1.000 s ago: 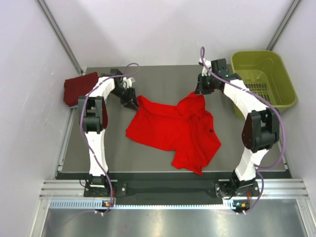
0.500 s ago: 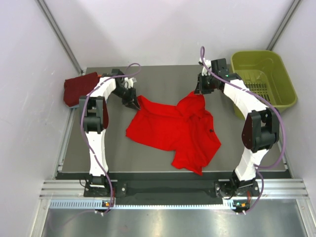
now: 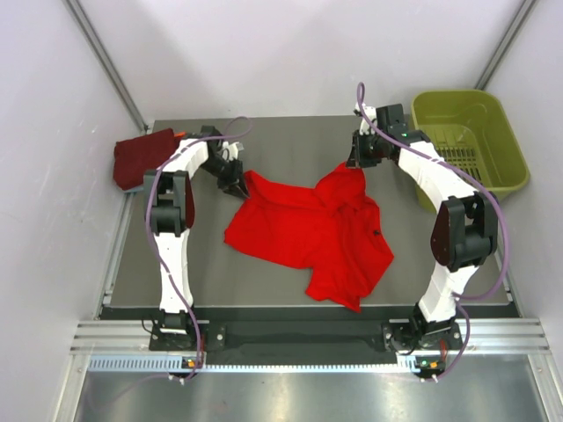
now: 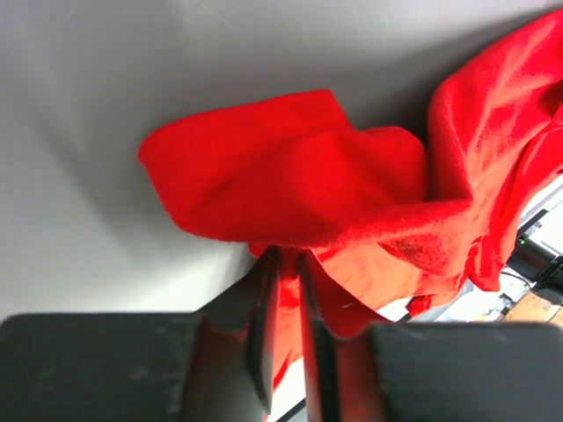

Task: Fold and stack the t-shirts
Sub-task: Flatten the tshirt out

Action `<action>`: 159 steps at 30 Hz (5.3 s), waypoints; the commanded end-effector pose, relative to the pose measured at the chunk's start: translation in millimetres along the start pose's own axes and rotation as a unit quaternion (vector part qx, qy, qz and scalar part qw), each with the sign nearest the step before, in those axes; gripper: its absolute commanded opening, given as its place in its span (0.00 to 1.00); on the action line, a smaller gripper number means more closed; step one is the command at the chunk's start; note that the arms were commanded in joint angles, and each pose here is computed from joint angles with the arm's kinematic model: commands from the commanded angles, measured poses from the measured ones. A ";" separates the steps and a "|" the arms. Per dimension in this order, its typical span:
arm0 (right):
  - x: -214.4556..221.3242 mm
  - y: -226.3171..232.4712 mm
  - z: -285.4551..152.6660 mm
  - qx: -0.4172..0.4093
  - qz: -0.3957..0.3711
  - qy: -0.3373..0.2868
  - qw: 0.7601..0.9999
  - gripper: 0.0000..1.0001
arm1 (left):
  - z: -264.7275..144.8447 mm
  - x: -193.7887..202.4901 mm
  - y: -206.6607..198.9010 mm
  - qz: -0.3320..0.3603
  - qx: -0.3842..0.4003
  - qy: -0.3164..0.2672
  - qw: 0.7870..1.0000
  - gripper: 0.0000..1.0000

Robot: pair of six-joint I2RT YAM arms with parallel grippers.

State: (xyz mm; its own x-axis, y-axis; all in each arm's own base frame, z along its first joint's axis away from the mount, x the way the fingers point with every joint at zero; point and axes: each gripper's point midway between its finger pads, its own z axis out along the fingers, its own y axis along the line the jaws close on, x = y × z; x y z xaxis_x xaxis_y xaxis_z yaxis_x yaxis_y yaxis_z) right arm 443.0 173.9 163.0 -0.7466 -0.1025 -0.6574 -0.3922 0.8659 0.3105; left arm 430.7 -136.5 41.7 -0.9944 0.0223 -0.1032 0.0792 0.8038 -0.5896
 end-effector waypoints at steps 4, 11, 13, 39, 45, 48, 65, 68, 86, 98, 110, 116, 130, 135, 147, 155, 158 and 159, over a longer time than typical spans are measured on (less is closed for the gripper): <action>-29.2 5.9 -13.7 0.004 -0.019 -0.044 0.999 0.00 | -14.6 -18.8 -13.0 0.034 0.005 -0.035 0.999 0.06; -45.6 6.6 -30.5 0.015 -0.035 -0.069 0.997 0.00 | -66.7 -41.3 -37.6 0.091 -0.028 -0.098 0.991 0.12; -49.4 7.3 -38.2 0.019 -0.040 -0.078 0.996 0.00 | -83.1 -45.8 -50.3 0.106 -0.026 -0.120 0.987 0.07; -33.8 17.5 -169.8 0.022 -0.048 -0.176 0.983 0.00 | -164.8 69.0 -162.3 0.256 0.016 -0.225 0.940 0.00; -50.4 -34.0 -120.7 0.044 -0.001 -0.155 0.987 0.00 | -96.2 -4.4 -106.9 0.166 -0.055 -0.149 0.973 0.15; -55.2 -52.1 -97.2 0.053 0.002 -0.135 0.989 0.00 | -74.5 -51.9 -93.6 0.164 -0.076 -0.165 0.969 0.29; -27.9 -52.8 -78.5 0.053 0.012 -0.104 0.993 0.00 | -99.7 39.0 -65.2 0.141 -0.176 -0.121 0.967 0.52; -24.4 -50.8 -78.8 0.051 0.013 -0.102 0.993 0.00 | -85.7 53.1 -59.6 0.125 -0.163 -0.095 0.974 0.52; -32.0 -47.0 -89.6 0.055 0.003 -0.110 0.992 0.00 | -12.2 50.8 -16.0 0.051 -0.110 0.035 0.992 0.20; -34.0 -49.4 -82.3 0.051 0.007 -0.112 0.992 0.00 | -33.2 167.1 -128.4 0.172 0.020 0.112 0.978 0.00; -56.7 -43.7 -73.7 0.035 0.006 -0.122 0.992 0.00 | -43.2 99.1 -133.8 0.218 -0.064 0.023 0.974 0.46; -45.5 -45.3 -67.8 0.035 0.010 -0.113 0.993 0.00 | -63.0 100.5 -81.4 0.089 -0.042 0.012 0.995 0.43; -50.3 -41.4 -64.2 0.040 0.001 -0.110 0.993 0.00 | -33.4 104.8 -74.8 0.046 0.008 0.057 0.997 0.44; -49.9 -38.9 -63.5 0.040 -0.003 -0.110 0.993 0.00 | -29.7 101.5 -71.9 0.041 0.006 0.058 0.997 0.43; -49.6 -34.7 -55.9 0.034 -0.004 -0.107 0.994 0.00 | -28.2 91.1 -68.2 0.042 0.004 0.045 0.998 0.10; -48.9 -34.0 -56.3 0.034 -0.005 -0.108 0.994 0.00 | -34.5 87.2 -63.8 0.046 -0.017 0.035 0.998 0.37; -48.4 -33.6 -56.0 0.034 -0.005 -0.108 0.994 0.00 | -33.9 88.1 -55.0 0.046 -0.039 0.036 0.998 0.48; -48.5 -34.2 -56.6 0.035 -0.005 -0.109 0.993 0.00 | -32.3 88.0 -52.8 0.044 -0.043 0.037 0.997 0.50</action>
State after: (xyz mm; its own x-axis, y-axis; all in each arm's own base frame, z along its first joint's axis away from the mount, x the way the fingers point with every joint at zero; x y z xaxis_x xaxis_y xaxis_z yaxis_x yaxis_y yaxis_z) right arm 452.0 115.7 198.1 -0.6714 -0.0083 -0.7410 -0.3233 0.9030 0.2828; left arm 325.3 -163.6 84.6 -0.9894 0.1403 -0.0389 0.1388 0.8291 -0.5416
